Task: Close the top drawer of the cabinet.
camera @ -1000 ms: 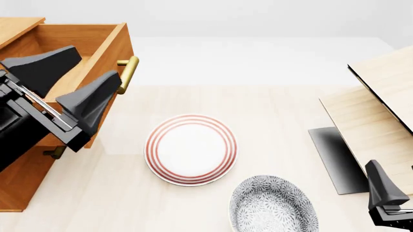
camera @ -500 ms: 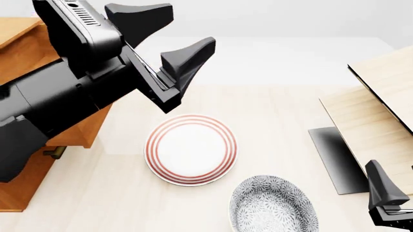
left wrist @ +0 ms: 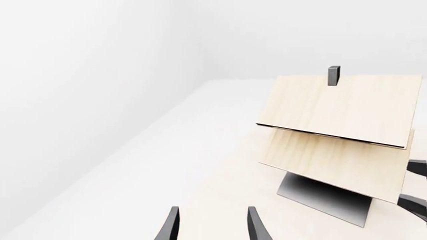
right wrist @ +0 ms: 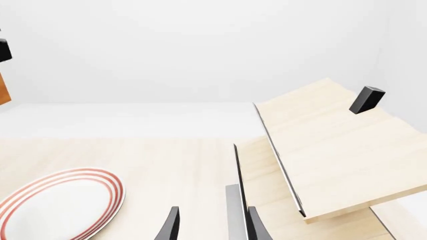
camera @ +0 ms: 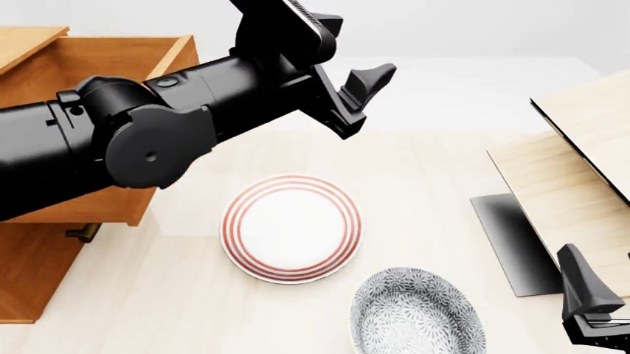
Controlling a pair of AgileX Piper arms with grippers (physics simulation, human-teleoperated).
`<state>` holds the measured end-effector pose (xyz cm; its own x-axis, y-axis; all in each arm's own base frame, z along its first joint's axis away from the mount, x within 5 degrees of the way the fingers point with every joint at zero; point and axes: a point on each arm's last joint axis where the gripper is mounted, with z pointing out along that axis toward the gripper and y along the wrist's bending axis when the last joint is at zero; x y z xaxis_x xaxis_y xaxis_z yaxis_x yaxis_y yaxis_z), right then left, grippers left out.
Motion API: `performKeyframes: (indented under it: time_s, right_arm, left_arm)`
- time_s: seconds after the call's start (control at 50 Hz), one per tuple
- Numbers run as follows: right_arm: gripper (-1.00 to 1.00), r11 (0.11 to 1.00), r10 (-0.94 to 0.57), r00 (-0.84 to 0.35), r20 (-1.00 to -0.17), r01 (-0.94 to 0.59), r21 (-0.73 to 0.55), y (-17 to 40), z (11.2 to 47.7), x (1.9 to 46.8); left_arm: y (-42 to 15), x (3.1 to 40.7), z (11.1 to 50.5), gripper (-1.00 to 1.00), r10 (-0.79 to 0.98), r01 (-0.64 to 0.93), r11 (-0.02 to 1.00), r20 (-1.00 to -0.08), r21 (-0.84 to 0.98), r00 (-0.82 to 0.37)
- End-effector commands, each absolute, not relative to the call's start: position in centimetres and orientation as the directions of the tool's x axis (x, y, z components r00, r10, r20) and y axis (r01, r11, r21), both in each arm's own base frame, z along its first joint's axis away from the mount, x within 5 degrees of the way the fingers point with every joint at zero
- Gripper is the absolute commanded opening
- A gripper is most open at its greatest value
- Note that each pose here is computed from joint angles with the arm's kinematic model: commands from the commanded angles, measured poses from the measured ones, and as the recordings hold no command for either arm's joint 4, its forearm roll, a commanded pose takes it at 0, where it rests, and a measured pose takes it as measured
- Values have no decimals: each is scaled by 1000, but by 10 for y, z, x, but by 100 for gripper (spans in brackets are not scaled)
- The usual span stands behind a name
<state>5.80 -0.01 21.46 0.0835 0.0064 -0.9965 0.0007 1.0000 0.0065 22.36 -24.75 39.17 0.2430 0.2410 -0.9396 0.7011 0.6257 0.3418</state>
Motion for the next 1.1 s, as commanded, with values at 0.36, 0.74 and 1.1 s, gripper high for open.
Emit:
performKeyframes:
  time_s: [0.36, 0.74, 1.1]
  right_arm:
    - [100, 1000, 6, 84, -996, 1, 6, 0, 215, 58]
    - [100, 1000, 6, 84, -996, 1, 6, 0, 215, 58]
    - [100, 1000, 7, 83, -996, 1, 7, 0, 215, 58]
  left_arm:
    - [-230, 284, 335, 100, 435, 647, 658, -896, 385, 91]
    - [-206, 287, 306, 100, 495, 634, 670, -869, 385, 5]
    - [-162, 294, 297, 100, 503, 560, 735, -861, 383, -71]
